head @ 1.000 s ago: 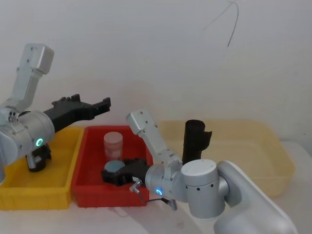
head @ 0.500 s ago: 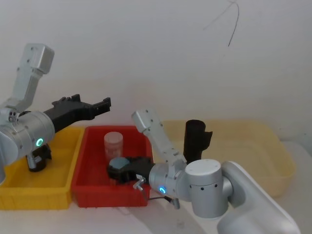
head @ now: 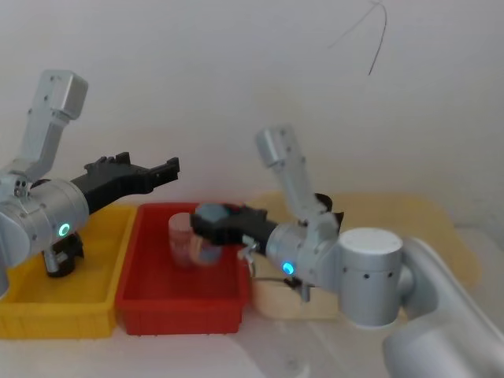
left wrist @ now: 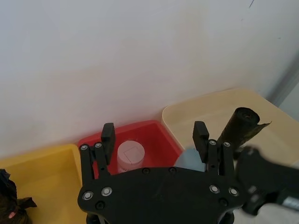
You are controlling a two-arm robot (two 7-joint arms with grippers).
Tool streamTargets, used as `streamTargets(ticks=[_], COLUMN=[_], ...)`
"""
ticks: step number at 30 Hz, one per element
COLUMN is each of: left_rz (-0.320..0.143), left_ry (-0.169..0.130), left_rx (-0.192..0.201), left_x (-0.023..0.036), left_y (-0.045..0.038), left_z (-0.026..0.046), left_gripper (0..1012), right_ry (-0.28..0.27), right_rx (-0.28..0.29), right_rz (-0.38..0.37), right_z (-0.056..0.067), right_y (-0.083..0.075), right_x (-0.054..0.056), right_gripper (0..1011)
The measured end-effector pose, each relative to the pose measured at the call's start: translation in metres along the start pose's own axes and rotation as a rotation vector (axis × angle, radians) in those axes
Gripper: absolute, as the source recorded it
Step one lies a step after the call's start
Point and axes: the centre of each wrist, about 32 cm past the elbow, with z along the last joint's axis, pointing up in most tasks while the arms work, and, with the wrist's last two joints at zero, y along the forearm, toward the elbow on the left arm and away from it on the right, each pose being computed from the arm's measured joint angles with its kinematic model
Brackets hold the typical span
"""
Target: Pick up the garbage bag with the one hand and transfer it to the other hand.
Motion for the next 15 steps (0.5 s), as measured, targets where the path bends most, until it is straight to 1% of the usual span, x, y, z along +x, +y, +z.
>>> streamTargets(ticks=[1,4,5,7,8,10,11,13,14,15], left_rz=[0.0,0.0,0.0,0.0,0.0,0.0,0.0,0.0,0.0,0.0], left_ry=[0.0,0.0,0.0,0.0,0.0,0.0,0.0,0.0,0.0,0.0], left_rx=[0.0,0.0,0.0,0.0,0.0,0.0,0.0,0.0,0.0,0.0], left_x=[0.0,0.0,0.0,0.0,0.0,0.0,0.0,0.0,0.0,0.0], left_y=[0.0,0.0,0.0,0.0,0.0,0.0,0.0,0.0,0.0,0.0], left_z=[0.0,0.0,0.0,0.0,0.0,0.0,0.0,0.0,0.0,0.0], left_gripper=[1000,1000,1001,1000,1000,1000,1000,1000,1000,1000], right_ry=[0.01,0.025,0.034,0.043,0.052,0.06,0.069,0.076,0.083,0.086], right_rx=[0.023,0.061,0.086,0.108,0.127,0.144,0.164,0.178,0.19,0.195], right_rz=[-0.005,-0.013,-0.022,-0.03,-0.04,-0.048,-0.059,-0.068,-0.078,-0.083], right_z=[0.005,0.014,0.019,0.024,0.027,0.03,0.033,0.034,0.035,0.035], right_y=[-0.005,-0.013,-0.019,-0.025,-0.03,-0.035,-0.04,-0.045,-0.048,-0.05], right_x=[0.003,0.009,0.014,0.019,0.024,0.028,0.034,0.039,0.044,0.047], right_gripper=[647,647,647,647,647,647,647,647,647,647])
